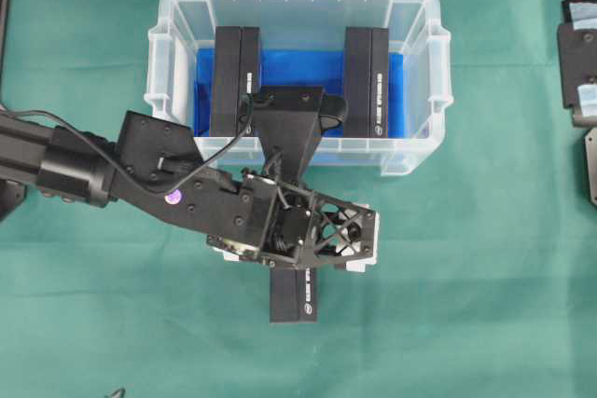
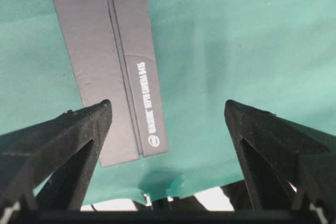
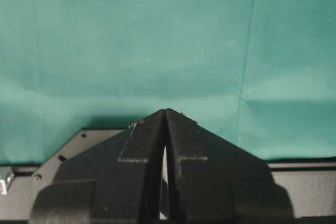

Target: Take the box out of the case with the left arm.

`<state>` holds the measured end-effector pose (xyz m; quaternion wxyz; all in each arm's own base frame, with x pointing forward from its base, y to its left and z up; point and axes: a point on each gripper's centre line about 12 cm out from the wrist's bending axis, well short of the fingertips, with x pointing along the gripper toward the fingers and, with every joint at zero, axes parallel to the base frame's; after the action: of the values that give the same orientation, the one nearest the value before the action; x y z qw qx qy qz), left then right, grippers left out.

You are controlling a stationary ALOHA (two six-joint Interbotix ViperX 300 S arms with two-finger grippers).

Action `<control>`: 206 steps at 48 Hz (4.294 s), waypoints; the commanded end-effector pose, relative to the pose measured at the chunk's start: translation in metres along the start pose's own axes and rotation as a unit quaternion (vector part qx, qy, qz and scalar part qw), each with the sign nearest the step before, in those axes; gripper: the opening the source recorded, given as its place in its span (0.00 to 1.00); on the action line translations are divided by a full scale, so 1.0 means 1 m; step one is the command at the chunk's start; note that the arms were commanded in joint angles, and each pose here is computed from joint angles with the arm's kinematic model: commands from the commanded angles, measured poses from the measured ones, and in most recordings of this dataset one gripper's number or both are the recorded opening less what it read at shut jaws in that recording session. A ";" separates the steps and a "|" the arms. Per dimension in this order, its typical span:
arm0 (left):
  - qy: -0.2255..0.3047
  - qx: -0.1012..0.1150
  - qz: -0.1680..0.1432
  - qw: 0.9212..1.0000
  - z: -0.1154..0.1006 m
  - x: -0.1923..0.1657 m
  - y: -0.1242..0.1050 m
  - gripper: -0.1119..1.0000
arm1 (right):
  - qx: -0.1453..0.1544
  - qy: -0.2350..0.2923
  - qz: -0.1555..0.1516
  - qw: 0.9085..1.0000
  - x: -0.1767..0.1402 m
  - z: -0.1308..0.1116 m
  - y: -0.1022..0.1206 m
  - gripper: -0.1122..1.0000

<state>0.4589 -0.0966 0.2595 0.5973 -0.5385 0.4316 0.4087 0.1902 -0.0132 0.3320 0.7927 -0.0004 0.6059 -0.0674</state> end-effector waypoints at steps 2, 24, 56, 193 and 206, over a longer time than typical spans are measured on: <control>0.002 -0.001 -0.029 1.000 0.003 -0.026 -0.003 0.89 | 0.001 -0.006 0.000 1.000 -0.004 0.001 -0.001 0.12; 0.004 0.010 -0.013 1.000 -0.002 -0.045 0.039 0.89 | 0.001 -0.006 0.000 1.000 -0.004 0.001 -0.001 0.12; 0.016 0.004 0.006 1.000 -0.007 -0.095 0.171 0.89 | -0.002 0.004 -0.001 1.000 -0.004 -0.001 -0.001 0.12; -0.051 0.024 0.043 0.997 0.159 -0.103 0.202 0.89 | -0.001 0.004 -0.005 1.000 -0.008 -0.006 -0.003 0.12; -0.048 0.035 0.032 0.998 0.162 -0.101 0.153 0.89 | -0.001 0.002 -0.005 1.000 -0.008 -0.005 -0.002 0.12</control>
<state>0.2808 0.0772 0.3044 0.6078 -0.4789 0.4452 0.4506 0.1820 -0.0141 0.3344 0.7865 -0.0039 0.6136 -0.0702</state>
